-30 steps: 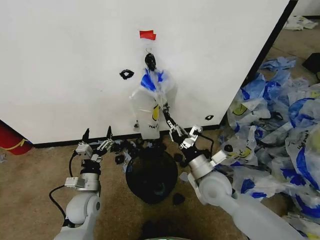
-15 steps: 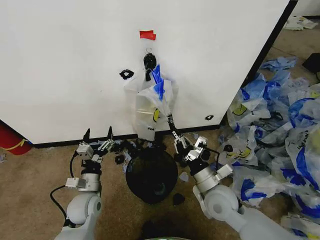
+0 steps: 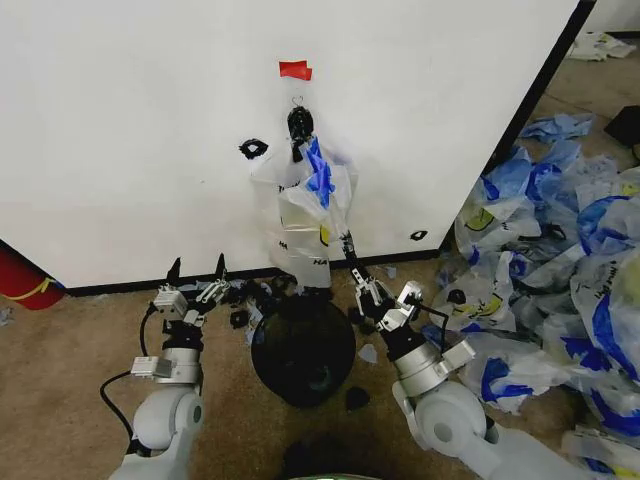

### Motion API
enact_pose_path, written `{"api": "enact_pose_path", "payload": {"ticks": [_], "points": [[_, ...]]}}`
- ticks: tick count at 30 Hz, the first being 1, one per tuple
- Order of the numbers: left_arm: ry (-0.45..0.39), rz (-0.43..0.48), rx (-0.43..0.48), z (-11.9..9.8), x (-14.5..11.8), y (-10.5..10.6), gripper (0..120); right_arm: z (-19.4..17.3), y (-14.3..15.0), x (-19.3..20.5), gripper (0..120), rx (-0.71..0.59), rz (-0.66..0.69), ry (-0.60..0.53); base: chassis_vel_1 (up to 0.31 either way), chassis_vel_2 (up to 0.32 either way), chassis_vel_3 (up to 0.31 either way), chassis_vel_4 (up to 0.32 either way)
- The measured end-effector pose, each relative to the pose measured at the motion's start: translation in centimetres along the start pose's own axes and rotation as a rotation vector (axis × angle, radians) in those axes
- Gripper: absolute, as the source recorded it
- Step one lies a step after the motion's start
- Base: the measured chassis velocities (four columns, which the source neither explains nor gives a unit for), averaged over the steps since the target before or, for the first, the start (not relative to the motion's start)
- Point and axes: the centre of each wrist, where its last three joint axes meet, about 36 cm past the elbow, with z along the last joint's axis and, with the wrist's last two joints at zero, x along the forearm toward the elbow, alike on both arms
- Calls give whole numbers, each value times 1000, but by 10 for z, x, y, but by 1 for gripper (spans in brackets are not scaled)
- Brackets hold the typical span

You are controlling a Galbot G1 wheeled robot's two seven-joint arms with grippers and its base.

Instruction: Pick up the garbage bag from the wall and place it over the trash bin.

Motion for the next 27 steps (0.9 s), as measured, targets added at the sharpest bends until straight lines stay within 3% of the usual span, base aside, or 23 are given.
{"api": "enact_pose_path", "payload": {"ticks": [27], "points": [[-10,4,-4,-2,4,0,100,24,13,56,0,14,64,-4,0,0,0,0]]}}
